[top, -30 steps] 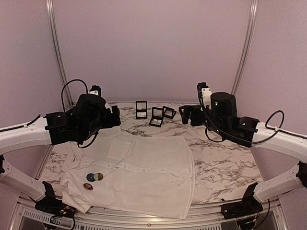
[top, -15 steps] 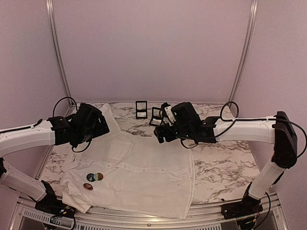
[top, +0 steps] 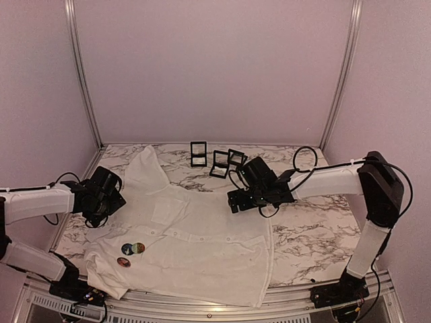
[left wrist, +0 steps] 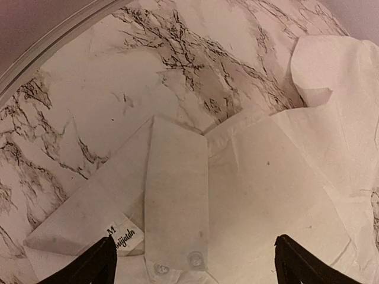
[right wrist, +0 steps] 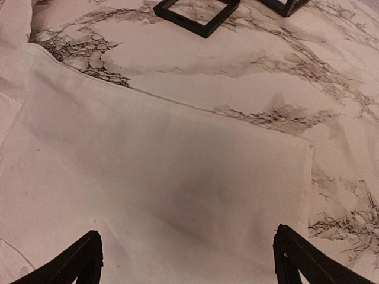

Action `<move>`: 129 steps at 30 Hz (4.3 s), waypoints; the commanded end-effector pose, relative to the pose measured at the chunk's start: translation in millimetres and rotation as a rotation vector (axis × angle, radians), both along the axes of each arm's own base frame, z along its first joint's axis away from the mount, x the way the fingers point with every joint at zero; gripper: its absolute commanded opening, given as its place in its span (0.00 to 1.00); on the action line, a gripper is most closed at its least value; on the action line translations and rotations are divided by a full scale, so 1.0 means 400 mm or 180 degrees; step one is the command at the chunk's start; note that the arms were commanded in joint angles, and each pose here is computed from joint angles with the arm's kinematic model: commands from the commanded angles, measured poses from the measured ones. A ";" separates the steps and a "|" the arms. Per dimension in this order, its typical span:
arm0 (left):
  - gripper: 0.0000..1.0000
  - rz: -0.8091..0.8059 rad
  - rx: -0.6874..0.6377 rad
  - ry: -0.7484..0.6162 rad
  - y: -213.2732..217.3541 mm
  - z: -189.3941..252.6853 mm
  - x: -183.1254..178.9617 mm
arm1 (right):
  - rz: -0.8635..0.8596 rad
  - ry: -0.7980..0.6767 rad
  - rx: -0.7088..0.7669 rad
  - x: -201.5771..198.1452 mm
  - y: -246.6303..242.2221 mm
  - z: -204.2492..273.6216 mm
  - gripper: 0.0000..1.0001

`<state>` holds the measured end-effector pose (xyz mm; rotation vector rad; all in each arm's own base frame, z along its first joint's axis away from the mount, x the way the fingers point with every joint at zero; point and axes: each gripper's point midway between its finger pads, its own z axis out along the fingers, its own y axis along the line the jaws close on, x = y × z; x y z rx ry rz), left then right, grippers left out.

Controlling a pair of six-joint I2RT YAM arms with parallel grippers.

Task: Remove the brooch from the garment
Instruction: Take away the flattened clothing from the center of the board.

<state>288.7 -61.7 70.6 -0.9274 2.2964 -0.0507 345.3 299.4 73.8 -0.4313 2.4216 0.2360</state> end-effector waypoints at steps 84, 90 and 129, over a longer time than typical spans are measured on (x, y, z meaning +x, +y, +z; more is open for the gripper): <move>0.81 -0.0974 -0.0892 -0.0388 -0.203 0.046 0.074 | 0.0562 -0.0423 0.0145 0.003 0.265 0.165 0.54; 0.73 -0.0875 -0.0901 -0.0308 -0.173 0.014 0.026 | 0.1082 -0.0418 0.0241 -0.080 0.476 0.132 0.49; 0.56 -0.0930 -0.0840 -0.0103 -0.187 -0.062 -0.124 | 0.1113 -0.0157 -0.0316 -0.193 0.435 -0.077 0.37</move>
